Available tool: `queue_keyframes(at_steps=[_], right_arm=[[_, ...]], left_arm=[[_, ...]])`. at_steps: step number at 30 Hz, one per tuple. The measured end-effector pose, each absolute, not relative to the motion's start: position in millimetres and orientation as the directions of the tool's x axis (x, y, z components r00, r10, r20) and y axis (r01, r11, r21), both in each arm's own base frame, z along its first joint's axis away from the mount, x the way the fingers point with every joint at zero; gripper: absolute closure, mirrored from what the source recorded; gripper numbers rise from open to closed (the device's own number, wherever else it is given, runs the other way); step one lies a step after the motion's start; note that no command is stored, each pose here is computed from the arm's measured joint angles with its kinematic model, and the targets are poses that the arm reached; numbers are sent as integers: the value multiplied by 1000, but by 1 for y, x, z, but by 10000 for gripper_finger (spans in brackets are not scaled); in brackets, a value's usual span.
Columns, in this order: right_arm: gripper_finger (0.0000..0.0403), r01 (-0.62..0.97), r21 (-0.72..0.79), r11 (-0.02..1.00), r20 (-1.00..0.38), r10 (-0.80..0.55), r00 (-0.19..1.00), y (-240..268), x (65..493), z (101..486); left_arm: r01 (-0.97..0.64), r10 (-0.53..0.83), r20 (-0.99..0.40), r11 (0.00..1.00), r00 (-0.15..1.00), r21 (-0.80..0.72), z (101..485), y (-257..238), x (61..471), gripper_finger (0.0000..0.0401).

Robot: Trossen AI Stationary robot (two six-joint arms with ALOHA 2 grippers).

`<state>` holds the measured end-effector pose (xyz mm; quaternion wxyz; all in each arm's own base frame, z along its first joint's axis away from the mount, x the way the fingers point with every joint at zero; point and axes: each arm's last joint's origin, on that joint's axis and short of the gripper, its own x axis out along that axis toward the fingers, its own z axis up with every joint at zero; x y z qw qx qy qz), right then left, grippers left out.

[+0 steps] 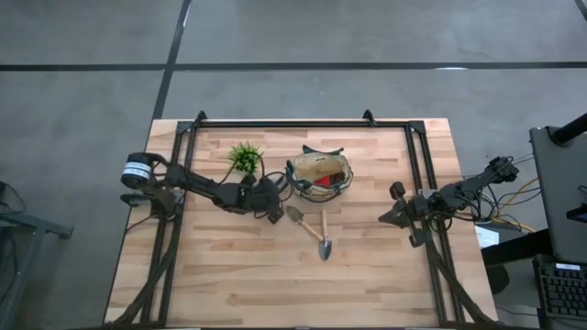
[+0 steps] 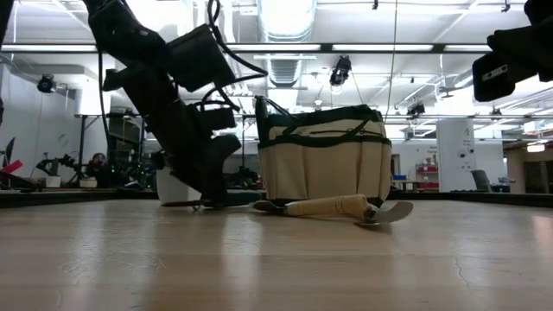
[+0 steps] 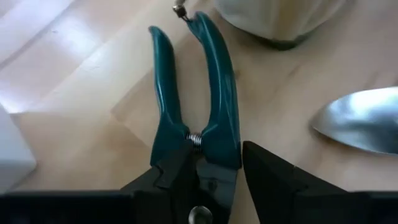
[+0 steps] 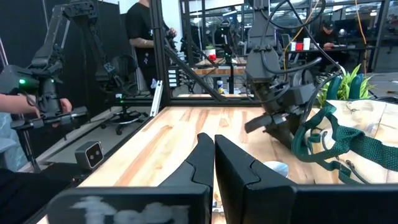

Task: Pick & Place Garden tools in Gardening bag
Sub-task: Put the green shear scissors into the gardening bag

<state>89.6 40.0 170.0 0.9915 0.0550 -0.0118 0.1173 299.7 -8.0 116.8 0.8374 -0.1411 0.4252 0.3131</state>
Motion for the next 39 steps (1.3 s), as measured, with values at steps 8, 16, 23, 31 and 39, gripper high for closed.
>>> queue_keyframes(at_steps=[8,16,23,31,39], right_arm=[[394,-234,106,966,36,231,972,40,90,170],[394,-233,106,967,36,231,972,40,90,170],[394,-234,106,967,36,231,972,40,90,170],[394,-234,106,966,36,231,972,40,90,170],[394,-234,106,966,36,231,972,40,90,170]], left_arm=[[-578,303,-831,816,466,-27,115,-25,299,274],[-463,190,-851,884,489,-69,115,-61,294,275],[-368,132,-854,927,504,-74,114,-94,284,275],[-284,51,-870,953,490,-104,113,-126,270,275],[-305,70,-911,950,407,-64,109,-143,250,275]])
